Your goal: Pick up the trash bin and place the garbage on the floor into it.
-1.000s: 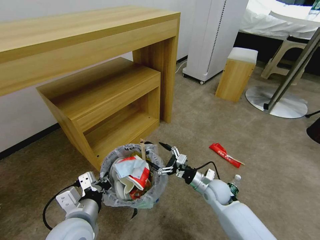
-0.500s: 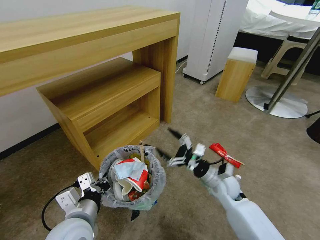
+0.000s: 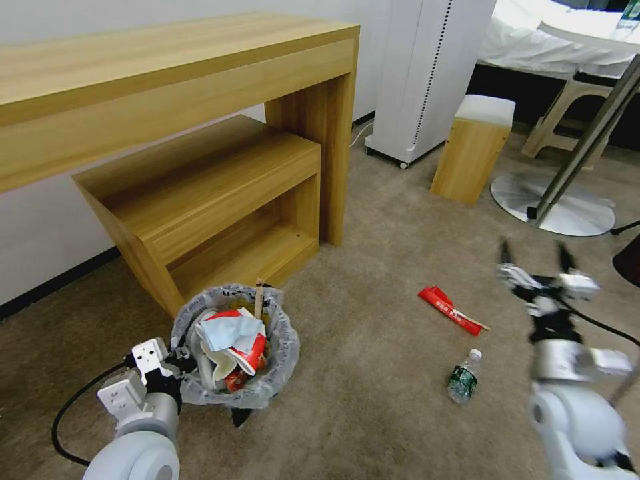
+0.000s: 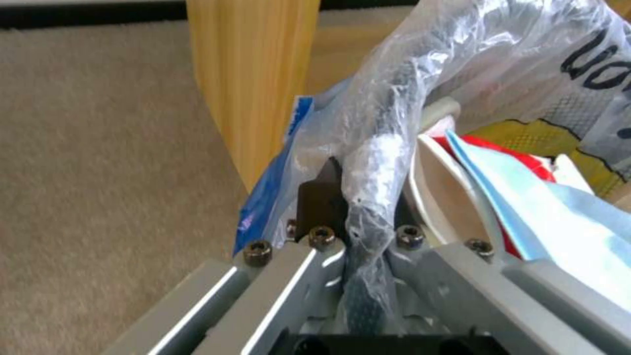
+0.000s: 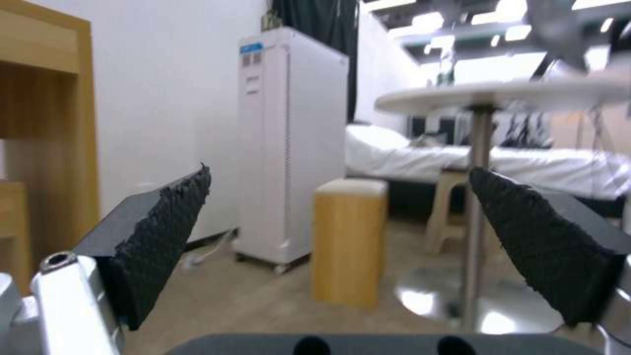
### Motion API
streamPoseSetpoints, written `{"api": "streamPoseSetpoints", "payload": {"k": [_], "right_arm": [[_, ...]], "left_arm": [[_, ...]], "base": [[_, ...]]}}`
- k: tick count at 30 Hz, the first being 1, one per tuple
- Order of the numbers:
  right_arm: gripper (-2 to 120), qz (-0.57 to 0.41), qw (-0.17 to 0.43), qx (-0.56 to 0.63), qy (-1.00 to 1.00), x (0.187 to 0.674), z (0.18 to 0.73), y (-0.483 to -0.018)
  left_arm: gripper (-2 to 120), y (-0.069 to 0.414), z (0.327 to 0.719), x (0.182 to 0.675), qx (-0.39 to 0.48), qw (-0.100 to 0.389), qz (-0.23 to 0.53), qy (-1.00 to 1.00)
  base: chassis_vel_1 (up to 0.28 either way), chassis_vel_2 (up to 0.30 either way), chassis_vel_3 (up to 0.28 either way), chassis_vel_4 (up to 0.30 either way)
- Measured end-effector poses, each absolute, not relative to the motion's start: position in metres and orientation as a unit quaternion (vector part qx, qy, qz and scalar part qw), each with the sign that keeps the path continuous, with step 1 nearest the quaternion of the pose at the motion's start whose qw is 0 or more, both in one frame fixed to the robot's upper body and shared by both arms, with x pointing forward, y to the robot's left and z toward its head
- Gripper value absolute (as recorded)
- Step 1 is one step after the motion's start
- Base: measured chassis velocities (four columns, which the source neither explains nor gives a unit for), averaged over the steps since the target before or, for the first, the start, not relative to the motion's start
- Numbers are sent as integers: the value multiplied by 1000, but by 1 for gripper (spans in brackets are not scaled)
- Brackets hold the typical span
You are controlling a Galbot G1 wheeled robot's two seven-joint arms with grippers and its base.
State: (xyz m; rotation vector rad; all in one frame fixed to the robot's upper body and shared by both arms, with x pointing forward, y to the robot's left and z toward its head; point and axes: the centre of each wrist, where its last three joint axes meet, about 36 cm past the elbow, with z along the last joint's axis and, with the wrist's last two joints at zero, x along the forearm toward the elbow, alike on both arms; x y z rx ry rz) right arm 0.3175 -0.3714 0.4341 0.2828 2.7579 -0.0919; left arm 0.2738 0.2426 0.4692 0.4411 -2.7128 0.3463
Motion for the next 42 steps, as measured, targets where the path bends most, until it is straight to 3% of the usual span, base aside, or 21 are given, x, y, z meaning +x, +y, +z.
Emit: {"api": "streamPoseSetpoints", "payload": {"k": [8,42], "right_arm": [[100,-65,194,107,973,306,425,-387],[100,-58,208,69,974,319,408,-377]], "left_arm": [[1,245,466,274,163,165,116,-966],[1,246,460,270,152,150,118,-970]], "base": [[0,0,0,0],[-17,-19,-19,-18]]}}
